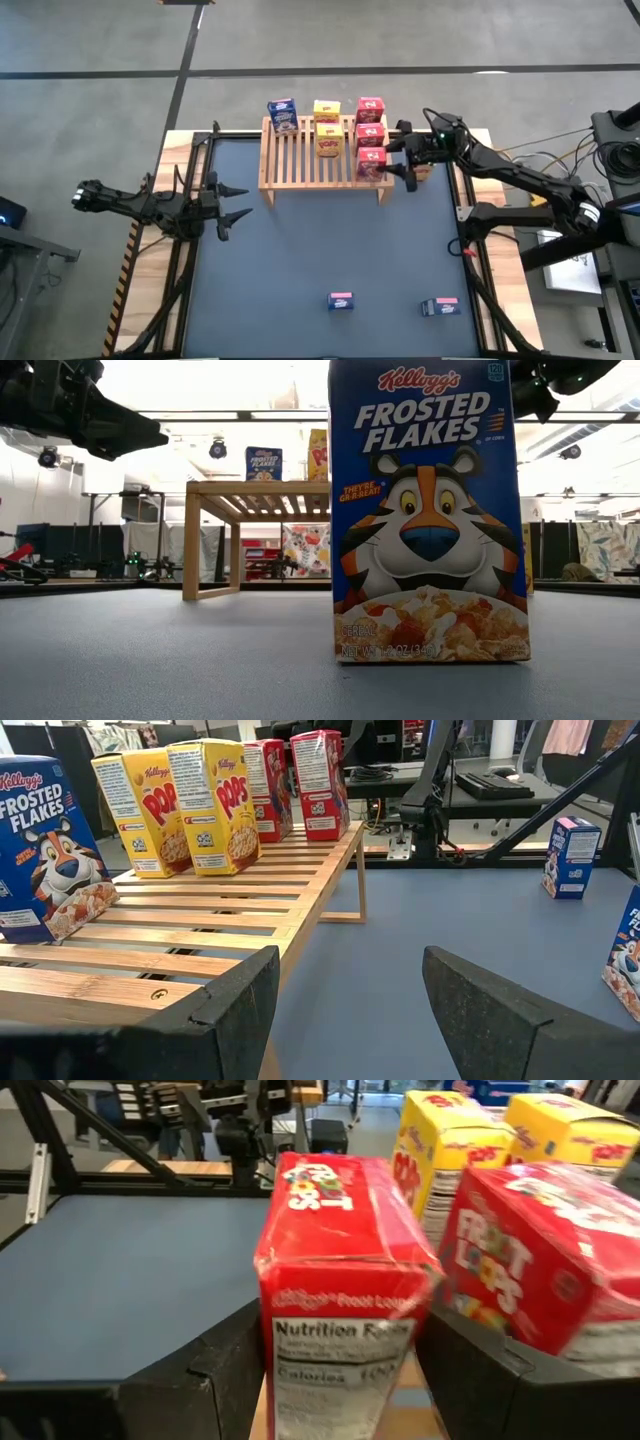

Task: Stack cereal on shelf
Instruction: Put the red cereal box on the shelf aligned with the other red cereal boxes, then put the yellow cereal box on the shelf aligned with the other yellow cereal boxes

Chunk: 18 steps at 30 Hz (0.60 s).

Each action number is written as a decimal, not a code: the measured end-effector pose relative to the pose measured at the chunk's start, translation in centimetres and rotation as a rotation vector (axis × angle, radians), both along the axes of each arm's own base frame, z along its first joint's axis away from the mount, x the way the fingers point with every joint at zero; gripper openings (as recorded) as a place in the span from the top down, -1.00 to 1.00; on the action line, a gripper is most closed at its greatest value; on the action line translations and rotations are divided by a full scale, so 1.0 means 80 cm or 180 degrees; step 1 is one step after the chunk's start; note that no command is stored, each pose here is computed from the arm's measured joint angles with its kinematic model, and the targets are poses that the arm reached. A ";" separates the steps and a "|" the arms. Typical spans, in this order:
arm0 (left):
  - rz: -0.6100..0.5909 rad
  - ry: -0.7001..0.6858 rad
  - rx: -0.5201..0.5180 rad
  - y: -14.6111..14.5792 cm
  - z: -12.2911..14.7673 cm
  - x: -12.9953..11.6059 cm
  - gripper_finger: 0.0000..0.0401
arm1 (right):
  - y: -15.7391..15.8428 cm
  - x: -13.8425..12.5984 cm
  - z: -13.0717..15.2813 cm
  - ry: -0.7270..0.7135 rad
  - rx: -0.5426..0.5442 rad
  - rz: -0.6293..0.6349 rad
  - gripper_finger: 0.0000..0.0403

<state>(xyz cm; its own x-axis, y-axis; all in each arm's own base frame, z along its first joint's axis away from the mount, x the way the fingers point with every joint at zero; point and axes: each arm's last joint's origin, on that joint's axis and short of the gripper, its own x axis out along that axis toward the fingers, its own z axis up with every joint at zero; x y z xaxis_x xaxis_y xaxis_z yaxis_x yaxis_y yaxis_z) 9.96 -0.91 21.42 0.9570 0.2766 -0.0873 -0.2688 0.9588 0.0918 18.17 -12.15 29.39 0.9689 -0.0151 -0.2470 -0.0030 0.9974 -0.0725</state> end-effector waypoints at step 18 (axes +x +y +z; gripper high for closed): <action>0.0000 0.0000 0.0000 0.000 0.000 0.000 -0.15 | 0.019 -0.048 0.009 -0.0047 -0.0069 -0.0210 -0.13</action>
